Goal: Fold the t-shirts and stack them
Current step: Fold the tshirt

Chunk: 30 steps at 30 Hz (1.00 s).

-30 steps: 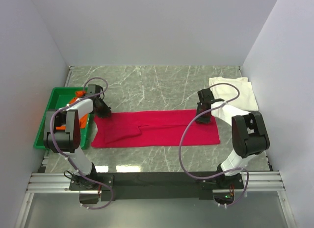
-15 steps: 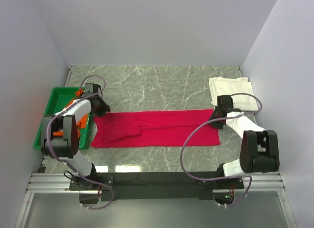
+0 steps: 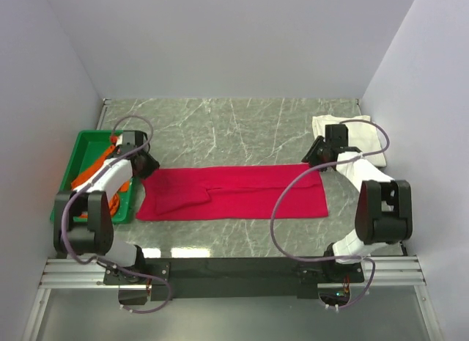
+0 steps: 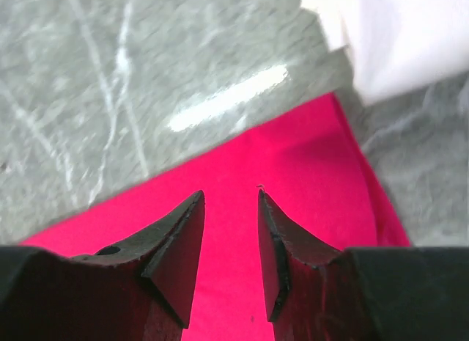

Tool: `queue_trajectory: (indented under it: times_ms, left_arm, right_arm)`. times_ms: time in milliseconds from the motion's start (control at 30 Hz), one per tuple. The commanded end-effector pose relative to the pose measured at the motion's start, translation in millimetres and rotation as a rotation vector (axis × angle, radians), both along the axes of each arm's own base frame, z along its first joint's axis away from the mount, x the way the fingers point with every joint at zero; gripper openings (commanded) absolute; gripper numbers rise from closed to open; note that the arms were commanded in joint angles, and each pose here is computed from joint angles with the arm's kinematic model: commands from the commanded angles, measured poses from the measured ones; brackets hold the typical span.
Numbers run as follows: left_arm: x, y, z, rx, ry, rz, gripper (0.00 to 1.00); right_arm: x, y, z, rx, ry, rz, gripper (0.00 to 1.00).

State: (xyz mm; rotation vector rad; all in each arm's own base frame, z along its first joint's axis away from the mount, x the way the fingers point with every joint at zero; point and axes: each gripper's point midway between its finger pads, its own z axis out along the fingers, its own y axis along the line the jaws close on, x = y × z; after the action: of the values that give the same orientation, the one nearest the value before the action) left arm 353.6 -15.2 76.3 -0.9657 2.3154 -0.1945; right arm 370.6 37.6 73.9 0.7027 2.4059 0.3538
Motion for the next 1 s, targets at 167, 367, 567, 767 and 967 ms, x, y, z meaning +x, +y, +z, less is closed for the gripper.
queue_trajectory:
  times_ms: [167,367,567,767,967]
  left_arm:
    - [-8,11,-47,0.005,0.122,0.101,0.33]
    - [-9,15,-64,0.014,0.175,0.138,0.32]
    - [-5,26,-71,0.025,0.201,0.169,0.32]
    - [40,18,-46,0.012,0.117,0.096,0.43]
    - [82,-3,33,0.086,-0.036,0.015,0.66]
  right_arm:
    - [22,-26,-33,0.023,0.075,-0.065,0.42]
    - [6,-41,-56,0.03,0.157,-0.13,0.41]
    - [-6,-64,-63,0.044,0.181,-0.216,0.41]
    - [-8,-72,-42,0.021,0.114,-0.239,0.42]
    - [-7,-51,14,-0.067,-0.045,-0.182,0.44]
